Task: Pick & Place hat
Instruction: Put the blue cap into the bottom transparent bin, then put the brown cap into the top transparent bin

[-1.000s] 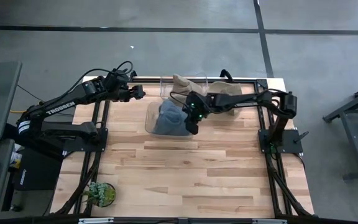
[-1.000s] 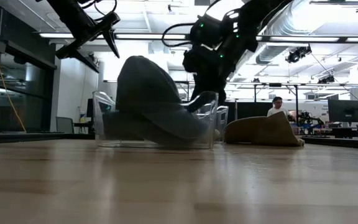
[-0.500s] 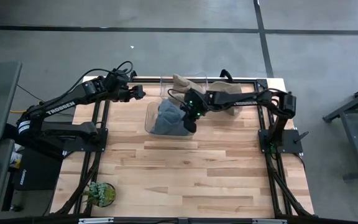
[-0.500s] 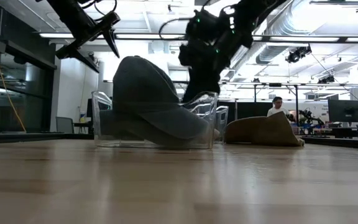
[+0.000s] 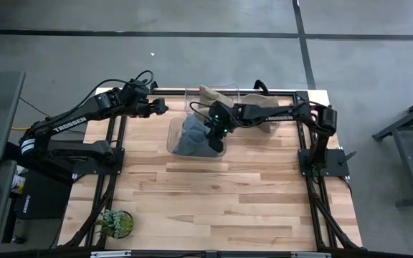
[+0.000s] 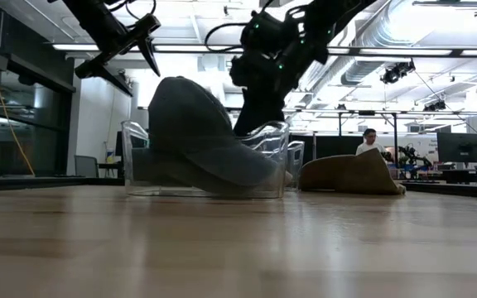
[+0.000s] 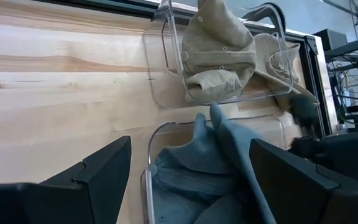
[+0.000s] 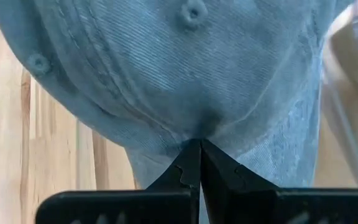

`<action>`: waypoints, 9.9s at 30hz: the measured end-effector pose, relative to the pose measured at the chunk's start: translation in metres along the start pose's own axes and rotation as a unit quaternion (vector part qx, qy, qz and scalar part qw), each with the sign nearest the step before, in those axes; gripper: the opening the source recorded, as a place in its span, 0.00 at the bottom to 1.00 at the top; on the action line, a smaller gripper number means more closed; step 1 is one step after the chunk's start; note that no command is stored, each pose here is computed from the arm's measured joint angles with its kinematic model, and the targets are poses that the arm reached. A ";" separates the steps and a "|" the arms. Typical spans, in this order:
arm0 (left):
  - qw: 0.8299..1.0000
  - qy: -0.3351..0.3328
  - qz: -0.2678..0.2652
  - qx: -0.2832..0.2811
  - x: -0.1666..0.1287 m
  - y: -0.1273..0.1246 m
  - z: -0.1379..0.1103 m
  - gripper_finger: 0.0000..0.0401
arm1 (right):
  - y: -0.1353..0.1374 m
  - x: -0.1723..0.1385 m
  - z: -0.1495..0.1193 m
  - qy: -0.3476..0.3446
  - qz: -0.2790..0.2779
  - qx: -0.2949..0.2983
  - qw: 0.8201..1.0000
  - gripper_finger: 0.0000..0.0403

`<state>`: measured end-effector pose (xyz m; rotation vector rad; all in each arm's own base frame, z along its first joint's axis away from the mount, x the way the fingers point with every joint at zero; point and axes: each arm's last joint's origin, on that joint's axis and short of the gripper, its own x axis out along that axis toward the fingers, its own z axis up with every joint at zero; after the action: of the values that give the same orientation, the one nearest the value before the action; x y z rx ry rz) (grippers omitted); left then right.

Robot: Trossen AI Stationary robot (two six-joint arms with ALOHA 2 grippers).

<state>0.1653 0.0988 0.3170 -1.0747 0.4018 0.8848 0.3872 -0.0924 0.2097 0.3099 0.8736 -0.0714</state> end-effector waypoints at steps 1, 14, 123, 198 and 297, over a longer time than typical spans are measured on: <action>1.000 -0.001 -0.001 0.000 0.000 0.000 0.000 0.76 | -0.001 0.004 -0.001 0.003 0.005 0.001 1.000 0.00; 1.000 -0.001 -0.001 0.000 0.000 0.000 0.000 0.76 | -0.010 0.017 -0.005 0.013 0.014 0.022 1.000 0.00; 1.000 0.005 -0.018 -0.002 0.000 -0.002 0.001 0.76 | 0.002 -0.084 0.032 0.169 -0.242 0.020 0.955 0.56; 1.000 0.015 -0.024 0.000 0.000 -0.003 0.000 0.76 | -0.147 -0.092 -0.068 0.309 -0.223 0.290 0.878 0.65; 0.841 -0.079 -0.510 -0.164 -0.018 -0.082 0.048 0.76 | 0.048 -0.258 0.058 -0.521 -0.061 0.057 0.850 0.03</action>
<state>0.2129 0.1183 0.3993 -1.2964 -0.4802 0.0579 0.2735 -0.0809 0.4531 0.2717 -0.2027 -0.3751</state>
